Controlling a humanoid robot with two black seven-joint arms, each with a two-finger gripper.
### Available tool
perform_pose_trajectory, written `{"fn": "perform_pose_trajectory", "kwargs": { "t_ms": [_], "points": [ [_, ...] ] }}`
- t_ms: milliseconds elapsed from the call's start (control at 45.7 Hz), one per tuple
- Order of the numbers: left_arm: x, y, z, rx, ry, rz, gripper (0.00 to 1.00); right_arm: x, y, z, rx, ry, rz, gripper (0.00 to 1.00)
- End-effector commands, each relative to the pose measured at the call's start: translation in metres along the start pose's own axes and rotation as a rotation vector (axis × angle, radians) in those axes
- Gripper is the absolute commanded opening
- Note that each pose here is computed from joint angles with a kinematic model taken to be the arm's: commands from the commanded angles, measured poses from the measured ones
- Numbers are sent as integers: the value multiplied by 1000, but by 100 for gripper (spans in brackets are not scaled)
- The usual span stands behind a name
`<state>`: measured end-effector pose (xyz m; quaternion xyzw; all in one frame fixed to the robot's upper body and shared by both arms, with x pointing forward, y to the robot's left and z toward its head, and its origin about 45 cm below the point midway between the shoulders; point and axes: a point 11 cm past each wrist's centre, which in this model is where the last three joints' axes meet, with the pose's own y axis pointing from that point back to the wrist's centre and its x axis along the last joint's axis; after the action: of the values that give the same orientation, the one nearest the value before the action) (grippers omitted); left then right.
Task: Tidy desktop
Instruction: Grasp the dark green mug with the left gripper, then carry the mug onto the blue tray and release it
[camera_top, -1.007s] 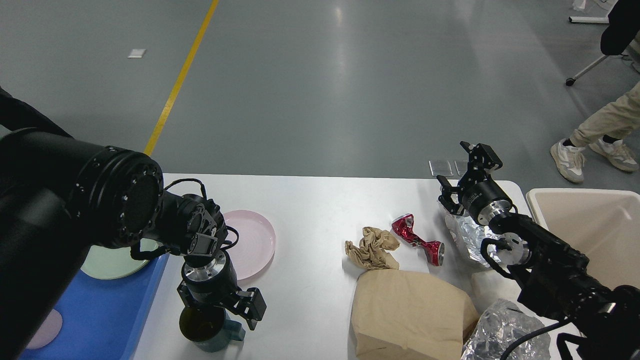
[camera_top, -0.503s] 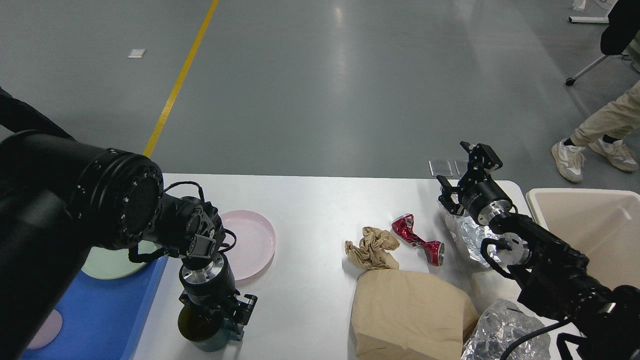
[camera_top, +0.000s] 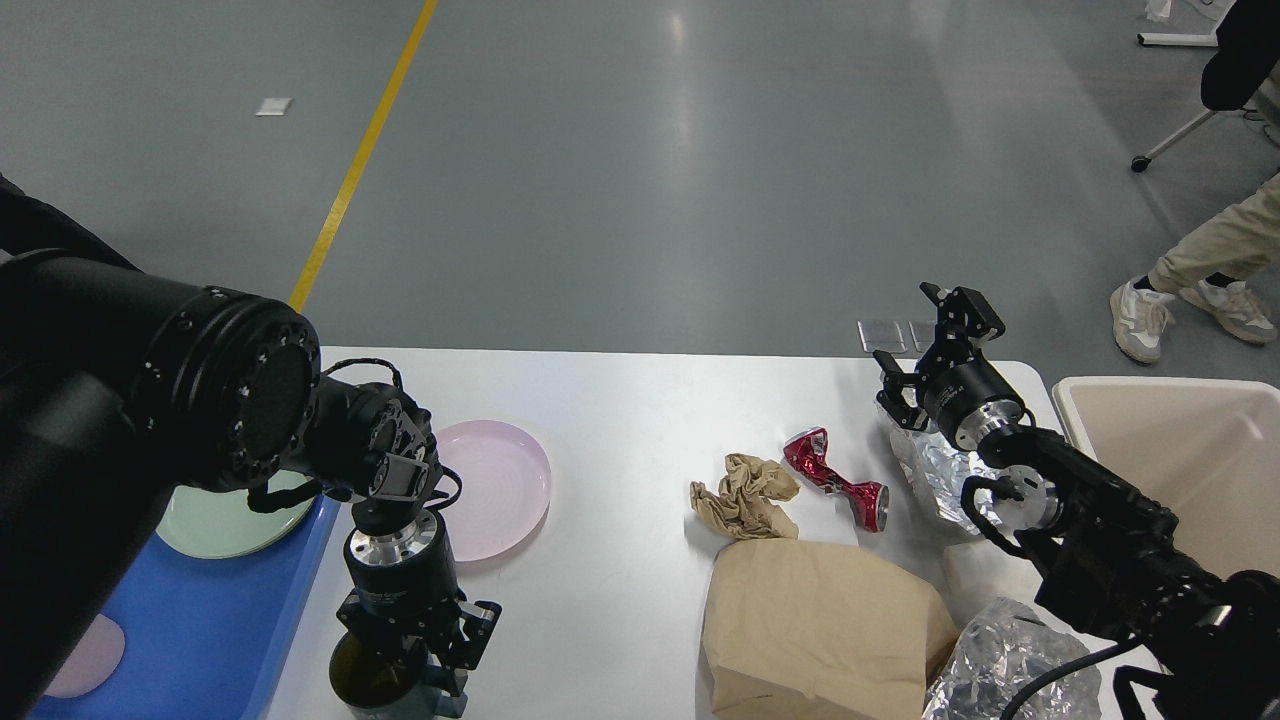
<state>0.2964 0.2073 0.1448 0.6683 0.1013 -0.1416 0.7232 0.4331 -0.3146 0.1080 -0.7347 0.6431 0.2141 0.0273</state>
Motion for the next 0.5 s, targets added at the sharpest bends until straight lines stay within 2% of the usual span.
{"fn": "perform_pose_trajectory", "kwargs": {
  "t_ms": [0,285,481],
  "points": [
    [-8,16,3,0,27,-92,0,0,0,0,0,0,1,100],
    [2,50,1,0,38,-27,0,0,0,0,0,0,1,100],
    [9,85,-31,-21,116,59,0,0,0,0,-1,0,-1,100]
  ]
}}
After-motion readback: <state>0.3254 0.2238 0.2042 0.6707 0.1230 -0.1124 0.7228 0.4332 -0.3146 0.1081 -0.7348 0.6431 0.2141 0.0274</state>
